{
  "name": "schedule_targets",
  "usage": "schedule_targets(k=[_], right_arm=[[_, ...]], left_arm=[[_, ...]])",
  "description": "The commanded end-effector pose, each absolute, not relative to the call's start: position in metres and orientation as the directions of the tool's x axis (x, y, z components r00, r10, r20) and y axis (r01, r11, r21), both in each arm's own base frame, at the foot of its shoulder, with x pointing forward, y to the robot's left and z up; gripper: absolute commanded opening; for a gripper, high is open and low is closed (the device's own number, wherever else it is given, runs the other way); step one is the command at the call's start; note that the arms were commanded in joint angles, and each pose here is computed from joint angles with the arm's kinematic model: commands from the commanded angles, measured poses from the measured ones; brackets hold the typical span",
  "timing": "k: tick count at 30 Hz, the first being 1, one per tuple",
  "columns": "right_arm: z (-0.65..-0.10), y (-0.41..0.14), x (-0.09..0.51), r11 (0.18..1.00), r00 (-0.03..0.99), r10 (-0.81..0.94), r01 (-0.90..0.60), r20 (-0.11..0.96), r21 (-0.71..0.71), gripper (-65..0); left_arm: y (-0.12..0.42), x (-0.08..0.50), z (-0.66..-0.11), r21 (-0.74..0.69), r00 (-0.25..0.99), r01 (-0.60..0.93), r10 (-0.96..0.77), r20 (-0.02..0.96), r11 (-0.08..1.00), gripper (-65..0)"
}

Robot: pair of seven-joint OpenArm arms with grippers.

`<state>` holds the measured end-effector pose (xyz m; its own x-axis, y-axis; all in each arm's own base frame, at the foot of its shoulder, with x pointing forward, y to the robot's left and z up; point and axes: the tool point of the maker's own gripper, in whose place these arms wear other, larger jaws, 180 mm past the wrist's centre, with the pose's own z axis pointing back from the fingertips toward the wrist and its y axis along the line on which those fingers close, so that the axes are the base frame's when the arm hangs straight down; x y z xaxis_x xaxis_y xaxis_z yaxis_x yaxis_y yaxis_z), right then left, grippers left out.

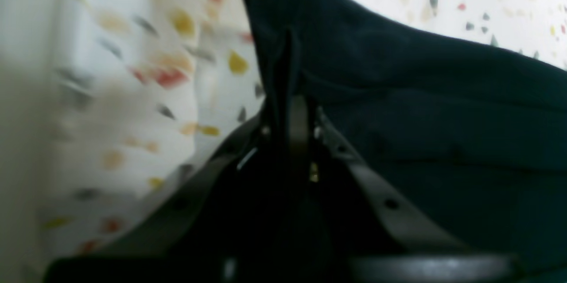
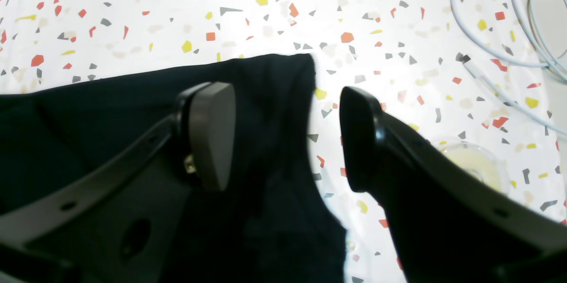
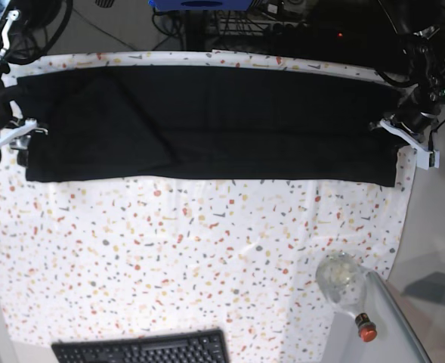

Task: Layout the t-shirt on the table in an organized manner, then fold the t-shirt properly
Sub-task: 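Grasp both ends of the strip and pull it taut with both grippers, then lift the strip end with the left gripper and fold it toward the right gripper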

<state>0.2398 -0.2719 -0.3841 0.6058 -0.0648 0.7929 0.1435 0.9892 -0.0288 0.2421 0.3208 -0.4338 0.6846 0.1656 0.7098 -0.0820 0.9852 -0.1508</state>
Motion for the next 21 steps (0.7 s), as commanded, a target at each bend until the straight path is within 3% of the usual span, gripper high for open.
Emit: schedule_targets(k=[1,8,21], right_arm=[[-0.372,-0.275,0.247,0.99,0.568,-0.052,0.14,0.822,-0.034,-30.3],[-0.378,-0.274,0.243,0.99,0.605,-0.062,0.14,0.794,-0.03,-30.3],[-0.378,-0.275,0.243,0.99,0.607,-0.059,0.139,0.793,-0.033,-30.3]], left_arm=[[0.317,0.244,-0.421,-0.126,0.659,-0.073,0.142,0.739,0.989,-65.0],[0.225,0.238,-0.4,-0.138,0.634,0.03,0.088,0.768,0.99,-65.0],[0.032,0.242,-0.407,-0.333,0.695,0.26,0.063,0.716,0.907,-65.0]])
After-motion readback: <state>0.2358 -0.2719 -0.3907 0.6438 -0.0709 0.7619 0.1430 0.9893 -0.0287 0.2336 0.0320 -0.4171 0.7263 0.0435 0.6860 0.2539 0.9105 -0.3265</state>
